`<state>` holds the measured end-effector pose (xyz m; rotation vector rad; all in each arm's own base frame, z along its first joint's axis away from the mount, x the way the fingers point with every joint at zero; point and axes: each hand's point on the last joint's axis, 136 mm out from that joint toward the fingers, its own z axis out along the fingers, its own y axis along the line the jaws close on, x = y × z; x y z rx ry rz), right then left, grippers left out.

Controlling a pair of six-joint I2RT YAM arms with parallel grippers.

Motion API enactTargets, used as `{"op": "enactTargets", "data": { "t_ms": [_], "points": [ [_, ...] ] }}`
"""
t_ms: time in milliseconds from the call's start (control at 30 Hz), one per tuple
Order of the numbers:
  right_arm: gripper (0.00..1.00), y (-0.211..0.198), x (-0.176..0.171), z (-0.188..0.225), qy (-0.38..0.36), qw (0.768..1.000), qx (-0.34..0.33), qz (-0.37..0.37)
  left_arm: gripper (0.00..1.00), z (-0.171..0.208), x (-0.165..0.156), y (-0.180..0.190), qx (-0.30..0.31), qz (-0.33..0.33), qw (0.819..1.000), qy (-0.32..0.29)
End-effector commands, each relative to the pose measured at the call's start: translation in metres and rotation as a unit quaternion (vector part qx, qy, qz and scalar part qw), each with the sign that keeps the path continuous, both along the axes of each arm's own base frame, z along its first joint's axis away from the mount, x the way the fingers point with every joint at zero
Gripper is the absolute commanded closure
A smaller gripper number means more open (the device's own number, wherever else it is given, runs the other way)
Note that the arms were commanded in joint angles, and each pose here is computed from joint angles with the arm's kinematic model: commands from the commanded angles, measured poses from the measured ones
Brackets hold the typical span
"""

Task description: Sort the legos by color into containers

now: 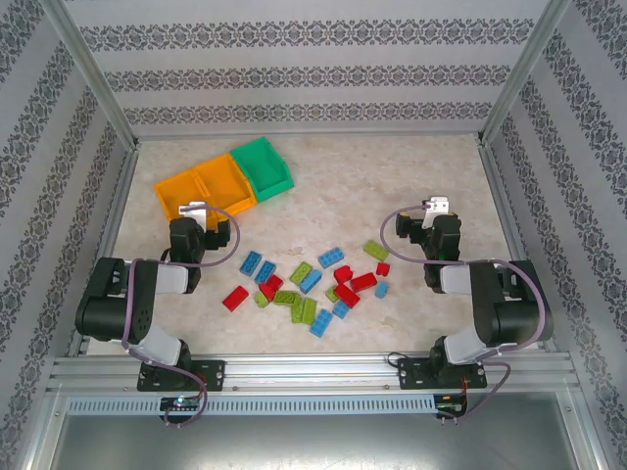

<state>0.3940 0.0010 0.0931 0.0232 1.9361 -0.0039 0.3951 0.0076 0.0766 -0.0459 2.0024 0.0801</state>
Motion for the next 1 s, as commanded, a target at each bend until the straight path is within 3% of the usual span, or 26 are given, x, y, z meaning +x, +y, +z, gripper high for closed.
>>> {"op": "enactTargets", "data": {
  "t_ms": [0, 733, 900, 967],
  "points": [
    [0.02, 0.001, 0.004, 0.012, -0.023, 1.000, 0.005, 0.003, 0.00, 0.007, 0.004, 0.004, -0.003, 0.001, 1.000, -0.017],
    [0.04, 0.004, 0.007, 0.020, -0.023, 1.000, 0.008, 0.012, 0.00, 0.009, 0.005, 0.006, -0.007, 0.004, 1.000, -0.016],
    [0.06, 0.002, 0.000, 0.040, 0.058, 0.997, 0.043, -0.011, 0.00, 0.049, 0.000, 0.032, -0.024, 0.099, 0.994, 0.034],
    [0.06, 0.008, -0.007, 0.048, 0.091, 0.994, 0.061, -0.004, 0.00, 0.078, -0.009, 0.033, -0.051, 0.116, 0.992, 0.013]
  ]
}}
